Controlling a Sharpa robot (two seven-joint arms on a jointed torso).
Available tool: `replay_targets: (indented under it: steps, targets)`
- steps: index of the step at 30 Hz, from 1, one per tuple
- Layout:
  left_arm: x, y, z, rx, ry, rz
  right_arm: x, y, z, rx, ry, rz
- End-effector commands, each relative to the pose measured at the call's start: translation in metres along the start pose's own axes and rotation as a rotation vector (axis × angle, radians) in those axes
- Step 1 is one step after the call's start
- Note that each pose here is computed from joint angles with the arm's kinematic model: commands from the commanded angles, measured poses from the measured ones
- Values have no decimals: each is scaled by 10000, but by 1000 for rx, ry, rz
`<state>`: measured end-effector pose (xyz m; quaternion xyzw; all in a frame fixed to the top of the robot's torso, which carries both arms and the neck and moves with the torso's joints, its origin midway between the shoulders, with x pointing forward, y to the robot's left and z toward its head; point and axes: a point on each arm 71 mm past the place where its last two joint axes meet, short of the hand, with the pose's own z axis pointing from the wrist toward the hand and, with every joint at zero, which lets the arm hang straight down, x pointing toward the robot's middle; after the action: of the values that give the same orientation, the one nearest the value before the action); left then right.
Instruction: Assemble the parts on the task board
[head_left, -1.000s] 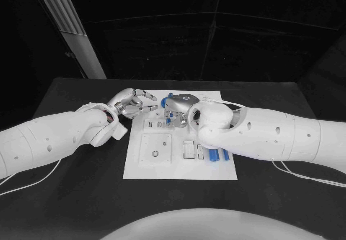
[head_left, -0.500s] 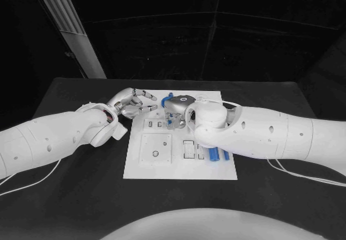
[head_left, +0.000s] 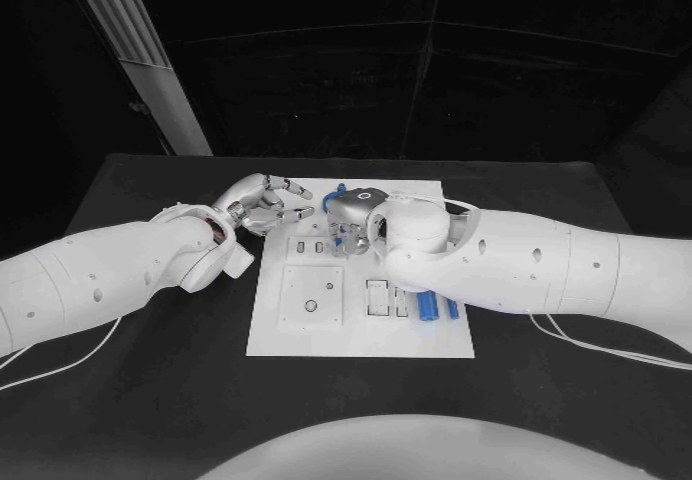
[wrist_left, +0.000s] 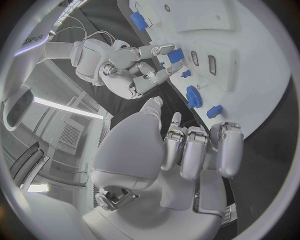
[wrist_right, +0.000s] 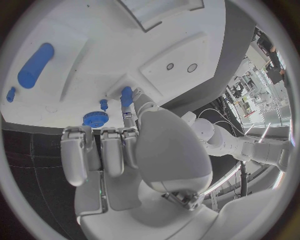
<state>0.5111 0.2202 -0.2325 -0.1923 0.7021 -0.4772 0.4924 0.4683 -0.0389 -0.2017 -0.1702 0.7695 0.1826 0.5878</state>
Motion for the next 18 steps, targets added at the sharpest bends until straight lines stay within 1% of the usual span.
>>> replay_targets:
  steps: [1, 18]
  targets:
    - [-7, -16, 4, 14, -5, 5, 9, -11, 6, 2, 12, -16]
    - [4, -19, 14, 13, -1, 4, 14, -7, 10, -5, 18, -12]
